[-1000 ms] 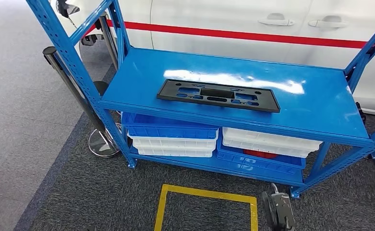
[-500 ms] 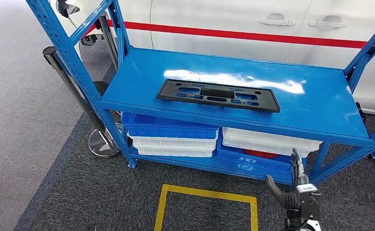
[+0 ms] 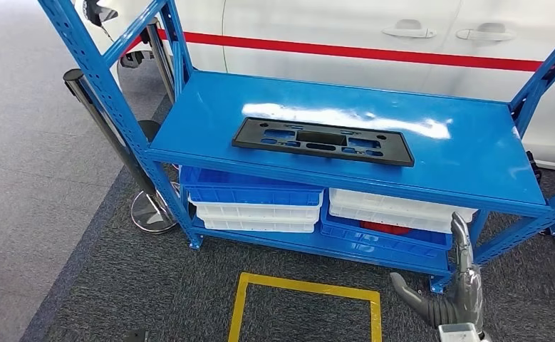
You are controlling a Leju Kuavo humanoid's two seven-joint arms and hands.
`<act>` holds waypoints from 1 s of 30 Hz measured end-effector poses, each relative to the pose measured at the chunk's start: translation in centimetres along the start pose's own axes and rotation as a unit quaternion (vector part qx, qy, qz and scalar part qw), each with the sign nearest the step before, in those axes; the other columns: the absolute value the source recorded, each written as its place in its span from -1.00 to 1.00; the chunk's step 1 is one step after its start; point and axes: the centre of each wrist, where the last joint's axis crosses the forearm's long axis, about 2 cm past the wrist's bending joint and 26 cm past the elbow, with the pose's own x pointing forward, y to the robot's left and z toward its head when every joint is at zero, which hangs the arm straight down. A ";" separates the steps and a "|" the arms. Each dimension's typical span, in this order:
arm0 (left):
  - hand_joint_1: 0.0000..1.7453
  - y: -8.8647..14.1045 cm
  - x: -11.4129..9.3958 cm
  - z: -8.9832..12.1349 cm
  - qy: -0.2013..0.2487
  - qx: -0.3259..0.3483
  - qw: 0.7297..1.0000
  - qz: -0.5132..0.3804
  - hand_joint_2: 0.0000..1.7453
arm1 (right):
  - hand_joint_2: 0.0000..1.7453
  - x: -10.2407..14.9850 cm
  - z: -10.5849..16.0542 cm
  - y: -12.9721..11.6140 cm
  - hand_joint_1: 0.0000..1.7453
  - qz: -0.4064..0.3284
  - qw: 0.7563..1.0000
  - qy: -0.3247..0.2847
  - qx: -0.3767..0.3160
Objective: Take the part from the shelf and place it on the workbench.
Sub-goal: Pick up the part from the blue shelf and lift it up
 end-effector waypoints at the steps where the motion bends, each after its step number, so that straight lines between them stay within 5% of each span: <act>1: -1.00 0.0 0.0 0.0 -0.001 0.000 1.000 0.000 -1.00 | 1.00 0.5 0.0 0.1 -1.00 0.009 1.000 -0.014 0.004; 13: -1.00 -0.3 0.3 -0.1 -0.009 -0.011 1.000 -0.017 -1.00 | 1.00 4.2 0.4 5.2 -1.00 0.056 0.986 -0.100 0.118; 21: -1.00 -0.6 0.5 -0.1 -0.017 -0.028 0.999 -0.030 -1.00 | 1.00 3.5 0.5 8.9 -1.00 0.089 0.977 -0.082 0.175; 30: -1.00 -0.9 0.8 -0.1 -0.023 -0.043 0.998 -0.047 -1.00 | 1.00 2.8 -1.6 11.8 -1.00 0.159 0.973 -0.080 0.146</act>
